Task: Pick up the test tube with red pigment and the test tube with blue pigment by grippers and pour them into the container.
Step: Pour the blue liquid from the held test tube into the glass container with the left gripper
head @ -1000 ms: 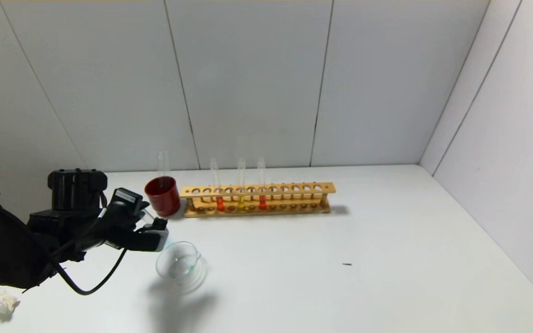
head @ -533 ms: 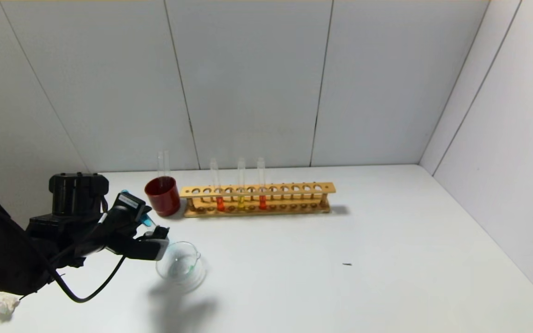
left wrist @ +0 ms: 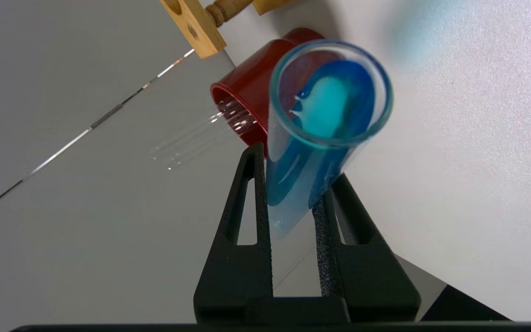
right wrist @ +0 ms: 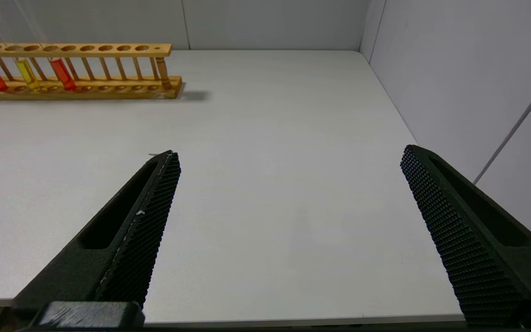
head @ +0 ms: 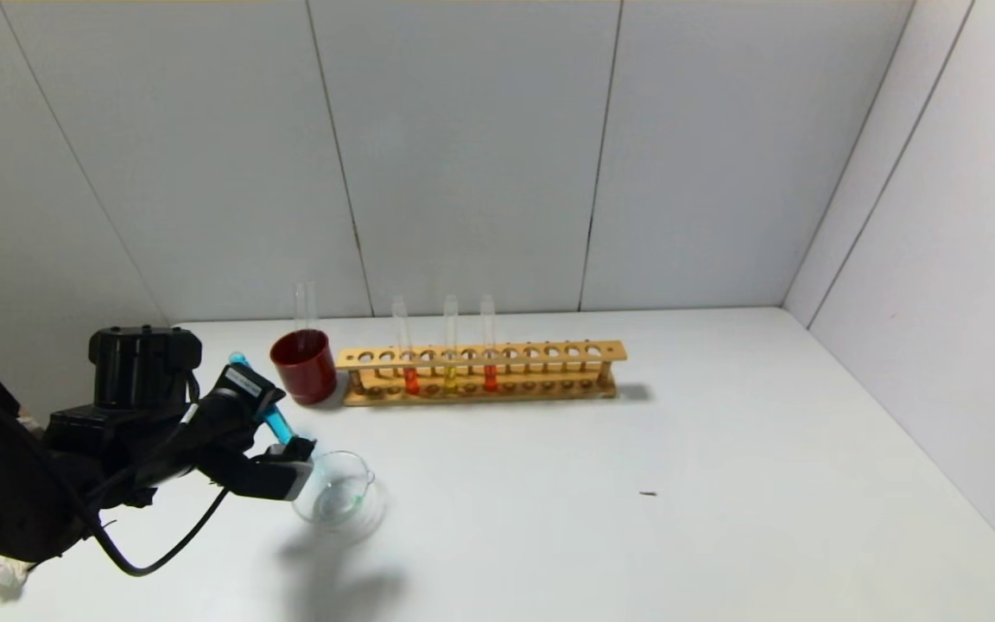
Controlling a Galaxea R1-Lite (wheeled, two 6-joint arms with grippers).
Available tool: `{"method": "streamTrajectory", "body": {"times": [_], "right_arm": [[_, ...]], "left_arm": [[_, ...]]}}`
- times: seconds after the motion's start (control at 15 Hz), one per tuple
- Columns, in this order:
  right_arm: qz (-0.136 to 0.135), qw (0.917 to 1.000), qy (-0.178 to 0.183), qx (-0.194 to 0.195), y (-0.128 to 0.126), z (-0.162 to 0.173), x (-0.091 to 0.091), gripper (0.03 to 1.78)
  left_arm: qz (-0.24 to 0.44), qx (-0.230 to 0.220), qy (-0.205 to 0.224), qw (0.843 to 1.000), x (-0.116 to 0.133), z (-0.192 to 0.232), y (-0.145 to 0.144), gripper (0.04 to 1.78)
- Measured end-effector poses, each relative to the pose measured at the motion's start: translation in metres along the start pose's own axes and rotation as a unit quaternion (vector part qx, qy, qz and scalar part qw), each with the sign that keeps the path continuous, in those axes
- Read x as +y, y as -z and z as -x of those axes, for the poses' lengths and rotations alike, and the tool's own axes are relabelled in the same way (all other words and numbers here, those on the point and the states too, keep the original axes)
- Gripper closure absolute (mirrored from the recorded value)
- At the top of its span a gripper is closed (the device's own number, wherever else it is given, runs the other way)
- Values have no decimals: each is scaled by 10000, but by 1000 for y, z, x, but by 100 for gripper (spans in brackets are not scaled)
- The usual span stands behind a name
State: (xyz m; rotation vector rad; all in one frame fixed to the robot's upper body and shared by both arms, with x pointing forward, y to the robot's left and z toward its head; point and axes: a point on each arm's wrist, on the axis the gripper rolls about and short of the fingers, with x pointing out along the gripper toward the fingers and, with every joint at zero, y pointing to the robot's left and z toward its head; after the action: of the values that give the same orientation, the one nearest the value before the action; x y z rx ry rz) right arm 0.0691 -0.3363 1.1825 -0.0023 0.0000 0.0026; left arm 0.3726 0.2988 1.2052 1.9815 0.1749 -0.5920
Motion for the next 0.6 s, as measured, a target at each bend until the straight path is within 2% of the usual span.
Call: {"method": "streamTrajectory", "body": {"times": [0.6], "right_arm": [[2,10000,2,0,0,0,0,6]], "left_arm": [[-431,-130,-18,9990,1,1,-8,150]]}}
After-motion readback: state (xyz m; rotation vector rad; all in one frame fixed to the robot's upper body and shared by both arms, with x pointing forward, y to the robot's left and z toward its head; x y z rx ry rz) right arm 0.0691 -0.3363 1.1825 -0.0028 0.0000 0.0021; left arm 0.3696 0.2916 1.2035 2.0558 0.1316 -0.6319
